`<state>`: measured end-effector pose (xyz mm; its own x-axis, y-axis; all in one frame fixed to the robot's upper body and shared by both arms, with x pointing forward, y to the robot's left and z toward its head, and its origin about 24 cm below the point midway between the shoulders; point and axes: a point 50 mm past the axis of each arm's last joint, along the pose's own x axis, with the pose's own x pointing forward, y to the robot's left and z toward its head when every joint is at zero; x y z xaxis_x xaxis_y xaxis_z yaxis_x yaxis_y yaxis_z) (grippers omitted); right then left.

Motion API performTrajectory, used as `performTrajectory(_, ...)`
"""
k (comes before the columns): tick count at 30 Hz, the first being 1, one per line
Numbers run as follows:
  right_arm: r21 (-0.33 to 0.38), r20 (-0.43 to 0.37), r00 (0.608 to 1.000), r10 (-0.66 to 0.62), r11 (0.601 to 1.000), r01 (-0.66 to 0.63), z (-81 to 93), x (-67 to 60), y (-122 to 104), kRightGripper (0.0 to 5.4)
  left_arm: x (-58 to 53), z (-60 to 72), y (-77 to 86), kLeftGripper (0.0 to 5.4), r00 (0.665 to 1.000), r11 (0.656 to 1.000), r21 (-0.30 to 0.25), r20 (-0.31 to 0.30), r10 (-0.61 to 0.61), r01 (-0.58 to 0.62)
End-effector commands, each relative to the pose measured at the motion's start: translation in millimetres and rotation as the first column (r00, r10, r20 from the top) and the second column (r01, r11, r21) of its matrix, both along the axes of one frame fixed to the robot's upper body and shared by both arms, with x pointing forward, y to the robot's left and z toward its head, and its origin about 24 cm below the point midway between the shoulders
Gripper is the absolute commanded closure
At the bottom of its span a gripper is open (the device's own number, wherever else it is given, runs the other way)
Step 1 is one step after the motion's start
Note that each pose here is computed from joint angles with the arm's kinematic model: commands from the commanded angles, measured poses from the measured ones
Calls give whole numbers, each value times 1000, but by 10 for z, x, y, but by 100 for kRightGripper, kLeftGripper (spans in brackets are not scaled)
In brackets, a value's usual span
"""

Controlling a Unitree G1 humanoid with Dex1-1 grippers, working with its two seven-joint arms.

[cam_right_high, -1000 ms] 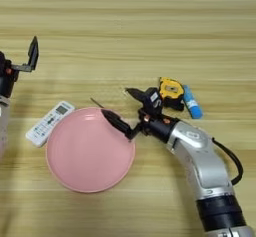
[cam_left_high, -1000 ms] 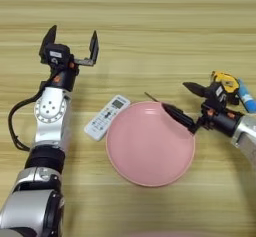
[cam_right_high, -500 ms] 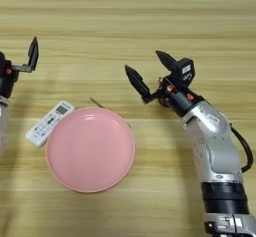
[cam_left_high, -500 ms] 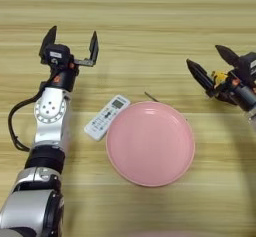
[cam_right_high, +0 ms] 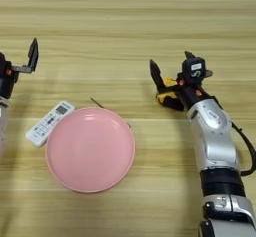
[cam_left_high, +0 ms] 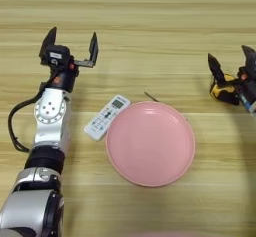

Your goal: Move the objects on the table

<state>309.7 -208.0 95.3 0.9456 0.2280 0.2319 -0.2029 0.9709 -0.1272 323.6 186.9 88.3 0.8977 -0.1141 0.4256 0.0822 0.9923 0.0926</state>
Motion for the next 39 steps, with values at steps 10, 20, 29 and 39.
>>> performTrajectory(10,-22,155,980,-123,992,128,19,39,59,3,-70,-222,90,0,996,997,49,-65,69,-66)
performTrajectory(20,-11,131,980,-152,988,155,-73,-2,43,3,-307,-465,202,0,989,992,30,-80,127,-125)
performTrajectory(29,-23,129,980,-153,987,157,-86,5,69,3,-464,-486,266,0,995,996,74,-86,57,-51)
performTrajectory(39,28,102,985,-139,990,137,-197,74,210,3,-884,-376,554,0,953,975,61,-229,-197,216)
